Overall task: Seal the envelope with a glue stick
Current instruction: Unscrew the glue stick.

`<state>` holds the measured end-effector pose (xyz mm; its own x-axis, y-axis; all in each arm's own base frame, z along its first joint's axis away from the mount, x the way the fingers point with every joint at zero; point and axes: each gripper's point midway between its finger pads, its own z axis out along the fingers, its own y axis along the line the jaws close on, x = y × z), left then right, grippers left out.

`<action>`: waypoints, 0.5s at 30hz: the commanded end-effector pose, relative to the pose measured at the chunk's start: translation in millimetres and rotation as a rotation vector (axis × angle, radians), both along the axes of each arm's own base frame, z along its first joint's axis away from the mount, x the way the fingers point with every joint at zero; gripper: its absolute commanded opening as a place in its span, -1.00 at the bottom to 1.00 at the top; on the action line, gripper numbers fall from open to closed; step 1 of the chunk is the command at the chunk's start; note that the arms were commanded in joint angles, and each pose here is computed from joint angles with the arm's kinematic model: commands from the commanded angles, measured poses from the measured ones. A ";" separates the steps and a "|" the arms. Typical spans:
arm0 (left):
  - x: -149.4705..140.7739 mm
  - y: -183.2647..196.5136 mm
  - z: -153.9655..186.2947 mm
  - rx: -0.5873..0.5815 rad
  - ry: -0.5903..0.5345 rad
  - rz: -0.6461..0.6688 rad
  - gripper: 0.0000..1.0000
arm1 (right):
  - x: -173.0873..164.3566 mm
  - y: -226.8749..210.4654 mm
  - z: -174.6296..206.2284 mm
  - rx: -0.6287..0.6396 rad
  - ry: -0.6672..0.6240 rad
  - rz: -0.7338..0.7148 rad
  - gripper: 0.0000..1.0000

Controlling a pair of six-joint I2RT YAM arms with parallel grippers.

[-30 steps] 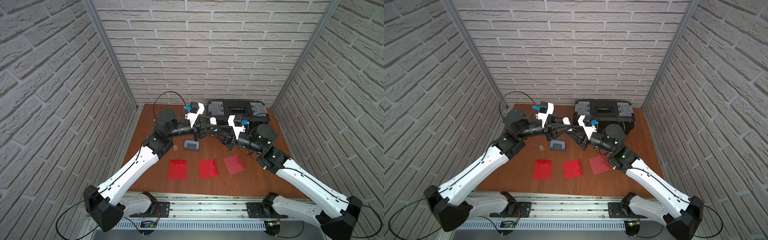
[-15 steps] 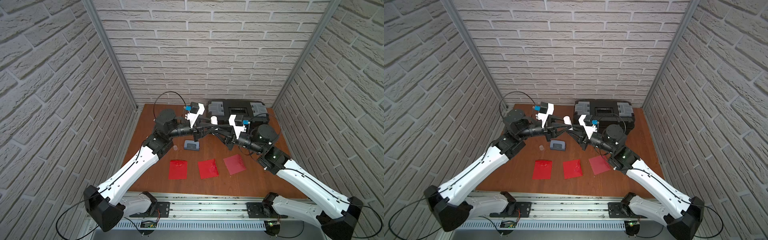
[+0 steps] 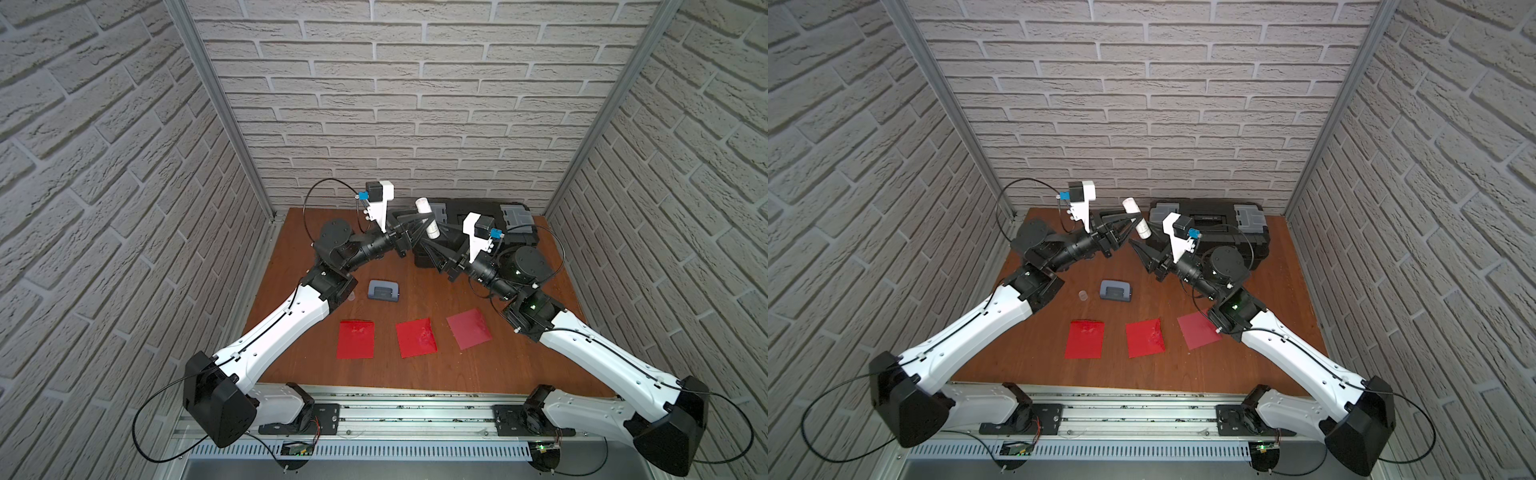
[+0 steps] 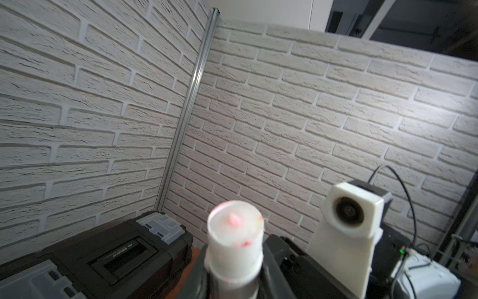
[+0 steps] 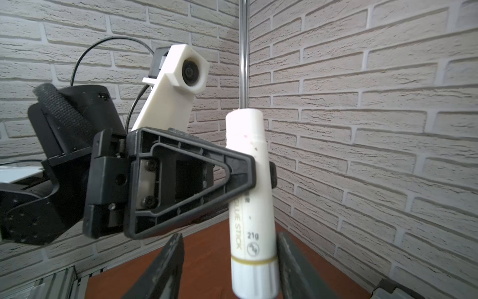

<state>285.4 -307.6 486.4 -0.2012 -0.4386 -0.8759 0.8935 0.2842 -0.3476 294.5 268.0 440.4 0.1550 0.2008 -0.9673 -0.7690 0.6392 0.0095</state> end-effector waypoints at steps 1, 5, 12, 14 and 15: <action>5.0 26.7 46.1 -0.280 -0.007 0.051 -0.89 | -3.4 -3.6 41.3 0.135 -0.141 -0.014 0.17; 7.2 30.5 52.9 -0.376 0.027 0.021 -0.90 | -0.4 -0.4 56.3 0.178 -0.227 -0.017 0.16; -0.6 22.3 56.9 -0.397 0.024 -0.021 -0.90 | -6.3 7.9 76.8 0.243 -0.313 0.051 -0.04; -0.6 23.4 58.0 -0.406 0.027 -0.021 -0.91 | -9.4 9.6 78.9 0.253 -0.325 0.073 -0.09; -0.7 24.0 58.9 -0.409 0.026 -0.021 -0.91 | -10.3 9.9 79.6 0.258 -0.328 0.080 -0.10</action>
<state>291.8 -288.6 532.7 -0.2471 -0.7099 -0.6595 0.8712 0.1352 -0.4720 312.8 279.4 483.1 0.3466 0.3602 -0.8661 -0.7632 0.6450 -0.0371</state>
